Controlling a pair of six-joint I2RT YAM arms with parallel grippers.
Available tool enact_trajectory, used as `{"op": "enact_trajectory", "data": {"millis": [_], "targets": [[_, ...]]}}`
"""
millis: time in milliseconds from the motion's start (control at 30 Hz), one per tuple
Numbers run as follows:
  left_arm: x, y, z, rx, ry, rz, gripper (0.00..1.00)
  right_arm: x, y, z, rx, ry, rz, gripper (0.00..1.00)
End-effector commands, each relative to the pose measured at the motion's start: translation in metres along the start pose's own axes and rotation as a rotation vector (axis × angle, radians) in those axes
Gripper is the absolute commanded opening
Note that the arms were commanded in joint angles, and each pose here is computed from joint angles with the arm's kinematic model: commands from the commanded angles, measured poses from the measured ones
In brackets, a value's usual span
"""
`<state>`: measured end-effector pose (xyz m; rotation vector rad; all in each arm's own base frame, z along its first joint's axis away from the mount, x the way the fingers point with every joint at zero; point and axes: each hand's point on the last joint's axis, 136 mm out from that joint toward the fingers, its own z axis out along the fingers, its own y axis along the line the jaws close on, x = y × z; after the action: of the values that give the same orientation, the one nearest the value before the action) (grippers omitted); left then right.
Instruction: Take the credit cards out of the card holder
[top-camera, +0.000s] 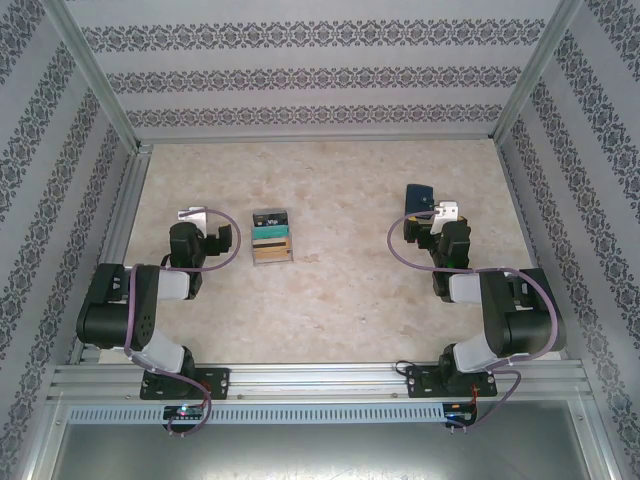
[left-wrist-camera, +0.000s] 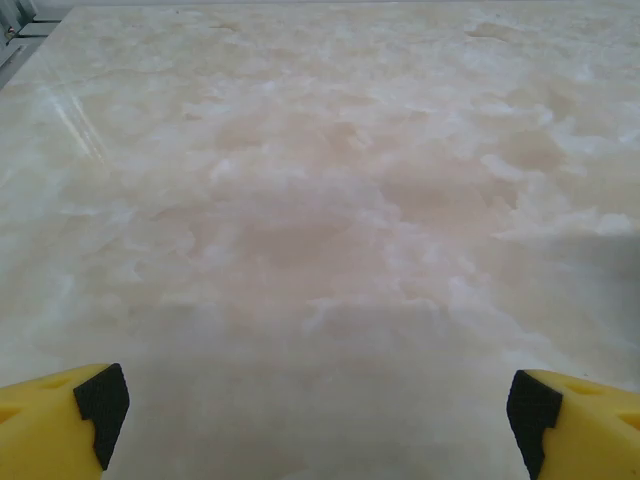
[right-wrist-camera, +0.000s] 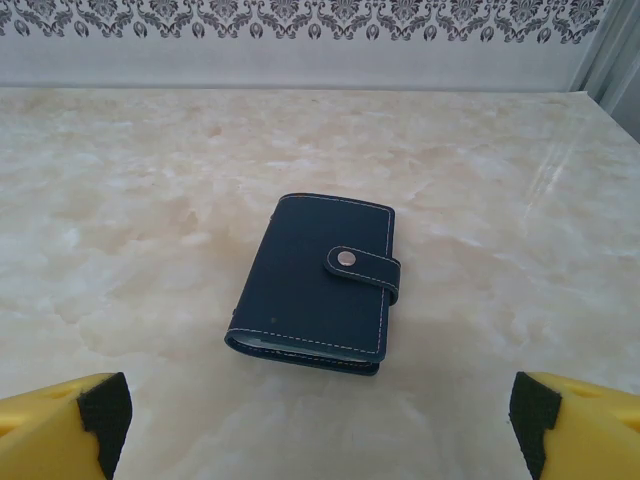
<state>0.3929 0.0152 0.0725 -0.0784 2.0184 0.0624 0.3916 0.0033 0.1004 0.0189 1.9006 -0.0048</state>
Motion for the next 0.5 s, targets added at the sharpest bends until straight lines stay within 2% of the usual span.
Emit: {"op": "enact_trajectory", "data": {"millis": [0, 467], "targets": [[-0.012, -0.0042, 0.0002, 0.016, -0.049, 0.018, 0.99, -0.0072, 0.0027, 0.0037, -0.02, -0.013, -0.006, 0.98], [-0.0117, -0.0041, 0.0006, 0.017, -0.046, 0.014, 0.99, -0.0074, 0.0021, 0.0035, -0.022, -0.013, -0.002, 0.98]]}}
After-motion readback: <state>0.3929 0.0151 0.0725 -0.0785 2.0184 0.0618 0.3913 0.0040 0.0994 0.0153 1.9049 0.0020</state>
